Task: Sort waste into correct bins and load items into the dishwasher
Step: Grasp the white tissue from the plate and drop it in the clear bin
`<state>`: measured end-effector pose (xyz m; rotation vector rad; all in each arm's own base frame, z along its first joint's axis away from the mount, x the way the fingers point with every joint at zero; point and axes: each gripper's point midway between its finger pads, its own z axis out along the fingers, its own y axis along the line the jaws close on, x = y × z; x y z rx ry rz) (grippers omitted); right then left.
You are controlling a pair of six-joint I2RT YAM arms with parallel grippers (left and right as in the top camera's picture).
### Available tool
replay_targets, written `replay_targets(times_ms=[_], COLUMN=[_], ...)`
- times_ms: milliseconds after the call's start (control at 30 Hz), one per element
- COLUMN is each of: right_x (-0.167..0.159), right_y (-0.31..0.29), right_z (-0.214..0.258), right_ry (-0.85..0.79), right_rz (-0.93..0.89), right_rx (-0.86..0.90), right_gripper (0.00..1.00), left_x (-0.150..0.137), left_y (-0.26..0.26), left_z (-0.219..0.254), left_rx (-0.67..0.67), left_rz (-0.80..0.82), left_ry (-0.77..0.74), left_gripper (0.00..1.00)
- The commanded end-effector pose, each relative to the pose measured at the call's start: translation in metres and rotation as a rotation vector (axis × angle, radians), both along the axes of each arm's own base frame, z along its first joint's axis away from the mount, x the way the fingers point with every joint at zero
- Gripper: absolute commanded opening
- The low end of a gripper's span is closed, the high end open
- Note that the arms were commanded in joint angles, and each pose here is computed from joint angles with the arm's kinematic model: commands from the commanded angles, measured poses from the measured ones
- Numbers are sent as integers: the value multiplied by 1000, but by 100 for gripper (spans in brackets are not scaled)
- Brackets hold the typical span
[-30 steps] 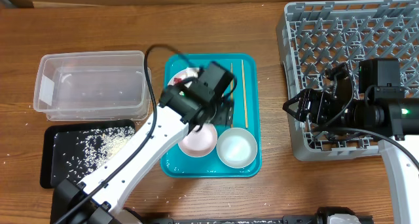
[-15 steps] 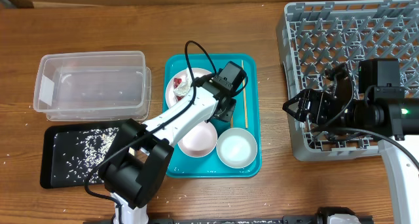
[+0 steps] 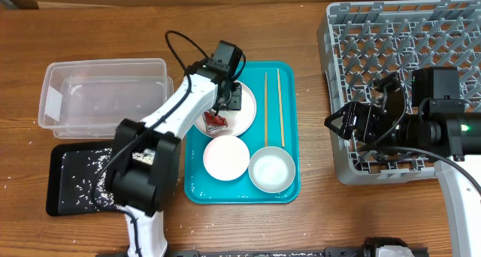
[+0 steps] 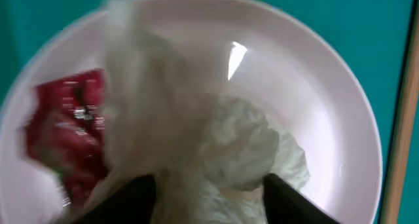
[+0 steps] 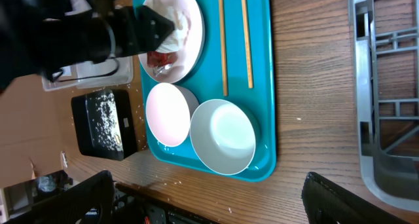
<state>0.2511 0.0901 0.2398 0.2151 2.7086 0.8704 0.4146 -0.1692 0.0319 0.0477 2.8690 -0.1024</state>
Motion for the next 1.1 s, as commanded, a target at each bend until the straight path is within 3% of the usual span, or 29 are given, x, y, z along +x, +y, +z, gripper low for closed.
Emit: replay_targets(times_ms=[0,33,67,100,233,467,733,900,967,1033,1067], right_x=[2,2,2,1,0,0,0,0,0,0,0], right_y=[1,1,1,1,1,1,1,1,1,1,1], right_z=[12,12,12,12,11,11,11,11,11,11,11], right_ry=[-44,-44,-44,-43,-36,-35,-35,-35,-35,-35,-35], right_rz=[4,4,4,4,4,4,4,4,4,5,5], right_rx=[-3,-3,-3,-3,-3,-3,-3,-3,-3,-3,-3], right_gripper=[93,93,93,93,93,93,93,93,93,94,93], left_x=[-6,-7,-9,-13,-8,8,3,2,-2,-3,-3], left_y=[-25,-26,-25,-23,-14,37,153,184,192,193,191], left_z=[-8,-9,-10,-10,27,136,131,130,129,129,129], left_rx=[-87,-84,-76,-68,-84,-126,-28,-16,32,51,49], left_rz=[-90,-100,-115,-114,-52,70,355,443,459,465,464], left_ry=[42,45,52,68,61,-106,-55,-52,-46,-43,-44], left_gripper=[43,37,24,4,4,4,4,4,13,64,79])
